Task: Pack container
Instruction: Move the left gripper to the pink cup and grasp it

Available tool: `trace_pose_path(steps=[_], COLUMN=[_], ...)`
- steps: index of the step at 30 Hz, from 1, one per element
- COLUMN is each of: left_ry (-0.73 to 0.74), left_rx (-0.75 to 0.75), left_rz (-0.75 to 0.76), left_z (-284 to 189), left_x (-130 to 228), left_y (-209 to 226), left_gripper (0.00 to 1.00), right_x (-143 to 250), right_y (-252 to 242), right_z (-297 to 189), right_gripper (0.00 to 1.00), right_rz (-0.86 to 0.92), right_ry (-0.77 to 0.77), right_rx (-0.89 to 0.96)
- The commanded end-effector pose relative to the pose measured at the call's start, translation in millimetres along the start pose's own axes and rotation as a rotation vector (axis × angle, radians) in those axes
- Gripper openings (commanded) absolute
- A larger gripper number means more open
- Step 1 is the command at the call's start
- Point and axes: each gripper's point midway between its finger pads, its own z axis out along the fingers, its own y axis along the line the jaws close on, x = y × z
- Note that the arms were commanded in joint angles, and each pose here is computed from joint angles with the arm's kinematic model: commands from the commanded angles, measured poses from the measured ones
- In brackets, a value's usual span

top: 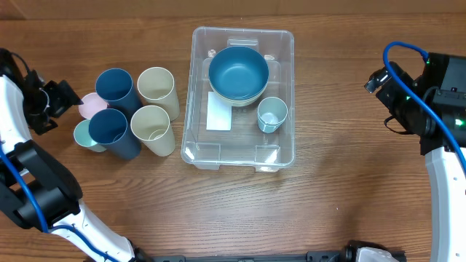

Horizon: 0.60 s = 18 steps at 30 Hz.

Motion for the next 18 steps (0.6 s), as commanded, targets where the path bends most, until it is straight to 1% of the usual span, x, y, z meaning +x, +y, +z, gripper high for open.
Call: trace_pose_path(steps=[1, 4, 6, 10, 14, 18], left_ry=[-0.026, -0.037, -0.048, -0.065, -0.066, -0.059], left_rx=[0.056, 0.054, 0.016, -0.011, -0.029, -0.036], left_rz=[0.111, 0.159, 0.179, 0.205, 0.206, 0.204], left_z=[16.4, 27.2, 32.9, 38.7, 39.1, 39.3], left_x=[-0.2, 1.2, 1.1, 0.3, 0.2, 2.1], left_y=[-20.7, -30.6, -31.7, -36.0, -33.8, -32.3], left_gripper=[0.82, 0.76, 0.71, 0.57, 0.50, 0.49], right_x=[-4.5, -4.5, -4.5, -4.5, -4.6, -4.4], right_y=[2.7, 2.7, 2.8, 2.7, 2.8, 2.7], right_z=[-2.7, -2.7, -2.7, -2.7, -2.7, -2.4], right_gripper=[1.00, 1.00, 1.00, 1.00, 1.00, 1.00], right_rz=[0.005, 0.005, 0.005, 0.005, 0.005, 0.005], right_ry=[-0.014, -0.014, -0.013, -0.014, -0.014, -0.013], right_rx=[-0.009, -0.009, -0.009, -0.009, -0.009, -0.009])
